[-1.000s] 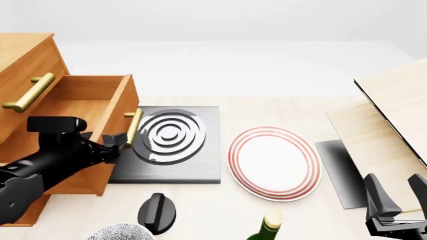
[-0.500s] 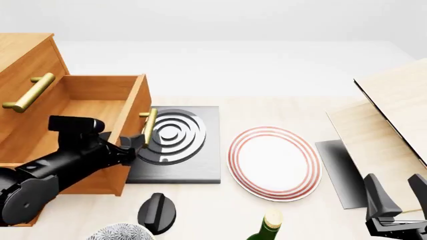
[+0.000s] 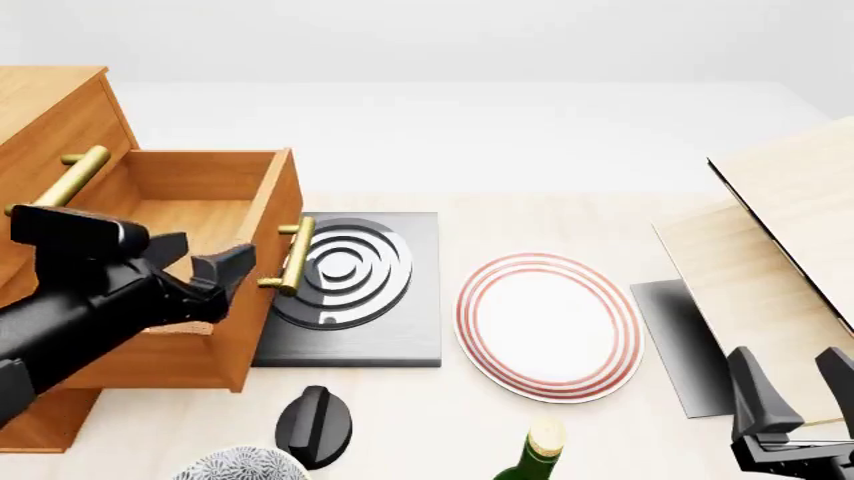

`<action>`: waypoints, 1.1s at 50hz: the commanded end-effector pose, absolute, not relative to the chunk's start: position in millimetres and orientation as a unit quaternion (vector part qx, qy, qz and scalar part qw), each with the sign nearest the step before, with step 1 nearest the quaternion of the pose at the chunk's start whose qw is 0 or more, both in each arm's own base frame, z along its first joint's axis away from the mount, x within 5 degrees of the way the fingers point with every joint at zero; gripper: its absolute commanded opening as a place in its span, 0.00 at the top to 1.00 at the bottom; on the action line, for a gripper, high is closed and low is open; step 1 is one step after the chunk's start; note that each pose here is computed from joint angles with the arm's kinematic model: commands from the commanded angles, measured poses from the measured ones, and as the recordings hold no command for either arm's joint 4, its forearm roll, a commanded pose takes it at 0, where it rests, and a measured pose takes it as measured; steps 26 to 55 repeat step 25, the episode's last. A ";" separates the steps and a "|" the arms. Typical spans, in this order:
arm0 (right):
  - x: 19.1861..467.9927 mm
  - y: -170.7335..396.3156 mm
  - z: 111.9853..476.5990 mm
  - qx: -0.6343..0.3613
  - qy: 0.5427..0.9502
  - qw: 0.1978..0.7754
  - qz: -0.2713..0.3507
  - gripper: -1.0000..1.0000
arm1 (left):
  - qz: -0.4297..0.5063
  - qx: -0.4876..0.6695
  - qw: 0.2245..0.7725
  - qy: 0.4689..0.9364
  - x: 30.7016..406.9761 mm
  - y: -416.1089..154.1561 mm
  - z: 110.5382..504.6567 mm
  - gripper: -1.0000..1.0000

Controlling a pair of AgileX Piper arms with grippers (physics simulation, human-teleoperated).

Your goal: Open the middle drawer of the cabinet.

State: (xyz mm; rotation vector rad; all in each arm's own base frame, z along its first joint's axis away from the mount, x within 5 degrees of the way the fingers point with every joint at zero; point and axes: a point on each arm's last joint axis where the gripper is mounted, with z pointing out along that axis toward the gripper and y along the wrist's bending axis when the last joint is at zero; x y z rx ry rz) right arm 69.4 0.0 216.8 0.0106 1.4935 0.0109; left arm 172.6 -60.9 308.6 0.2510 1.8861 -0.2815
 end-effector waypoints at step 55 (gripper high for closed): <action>69.4 0.0 216.9 0.005 0.679 0.734 0.005 0.00 | -0.066 0.124 0.754 0.642 24.8 -7.1 402.2 0.00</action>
